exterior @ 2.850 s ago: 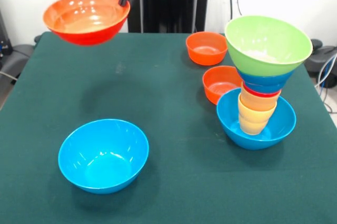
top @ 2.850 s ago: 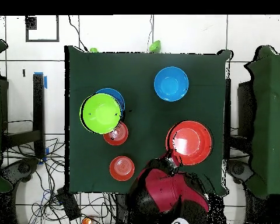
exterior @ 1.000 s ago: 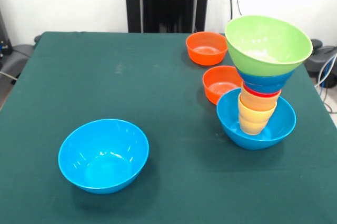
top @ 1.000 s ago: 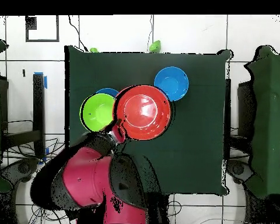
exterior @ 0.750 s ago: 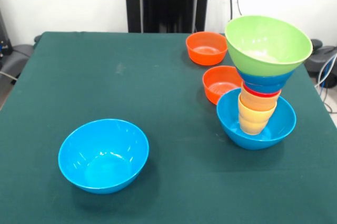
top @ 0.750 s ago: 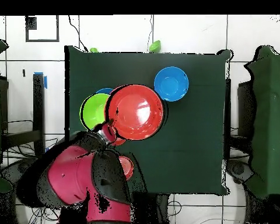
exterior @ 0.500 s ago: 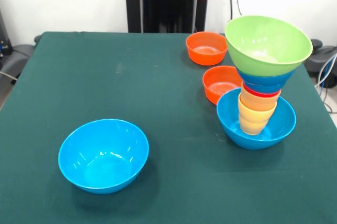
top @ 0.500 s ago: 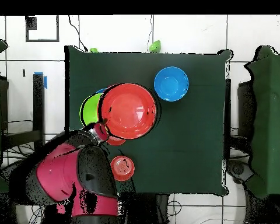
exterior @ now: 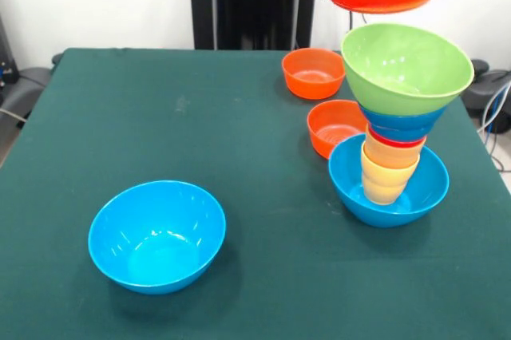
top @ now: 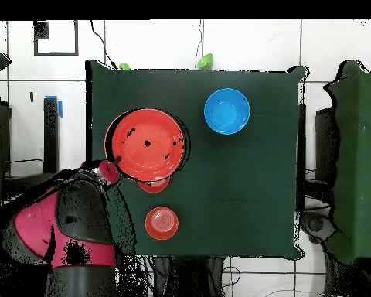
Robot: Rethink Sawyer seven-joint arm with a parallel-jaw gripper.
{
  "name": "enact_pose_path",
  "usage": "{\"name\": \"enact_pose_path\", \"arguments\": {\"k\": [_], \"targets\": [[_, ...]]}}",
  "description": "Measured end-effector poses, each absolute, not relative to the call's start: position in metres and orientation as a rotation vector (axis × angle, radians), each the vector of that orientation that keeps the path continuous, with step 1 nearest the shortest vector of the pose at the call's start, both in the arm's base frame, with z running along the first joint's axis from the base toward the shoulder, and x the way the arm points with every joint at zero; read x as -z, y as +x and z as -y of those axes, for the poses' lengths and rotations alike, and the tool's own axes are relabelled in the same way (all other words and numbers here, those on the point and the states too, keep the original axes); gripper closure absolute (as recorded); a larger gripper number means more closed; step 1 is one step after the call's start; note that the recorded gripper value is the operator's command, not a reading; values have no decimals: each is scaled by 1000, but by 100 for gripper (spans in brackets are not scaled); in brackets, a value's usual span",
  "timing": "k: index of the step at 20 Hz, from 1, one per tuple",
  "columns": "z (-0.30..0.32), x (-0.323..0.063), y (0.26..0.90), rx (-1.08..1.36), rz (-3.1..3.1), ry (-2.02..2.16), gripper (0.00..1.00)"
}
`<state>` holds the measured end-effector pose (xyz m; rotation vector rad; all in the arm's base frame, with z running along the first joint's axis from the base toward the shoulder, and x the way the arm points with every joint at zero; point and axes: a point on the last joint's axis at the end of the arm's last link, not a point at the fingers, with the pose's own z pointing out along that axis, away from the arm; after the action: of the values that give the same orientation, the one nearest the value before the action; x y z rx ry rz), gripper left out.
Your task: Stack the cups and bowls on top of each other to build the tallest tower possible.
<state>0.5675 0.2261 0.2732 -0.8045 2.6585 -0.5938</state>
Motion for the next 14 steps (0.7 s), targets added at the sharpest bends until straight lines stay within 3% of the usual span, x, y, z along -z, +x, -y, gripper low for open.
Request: {"name": "enact_pose_path", "arguments": {"k": [14], "targets": [[-266, -232, 568, 606, -2725, -656, 100]]}}
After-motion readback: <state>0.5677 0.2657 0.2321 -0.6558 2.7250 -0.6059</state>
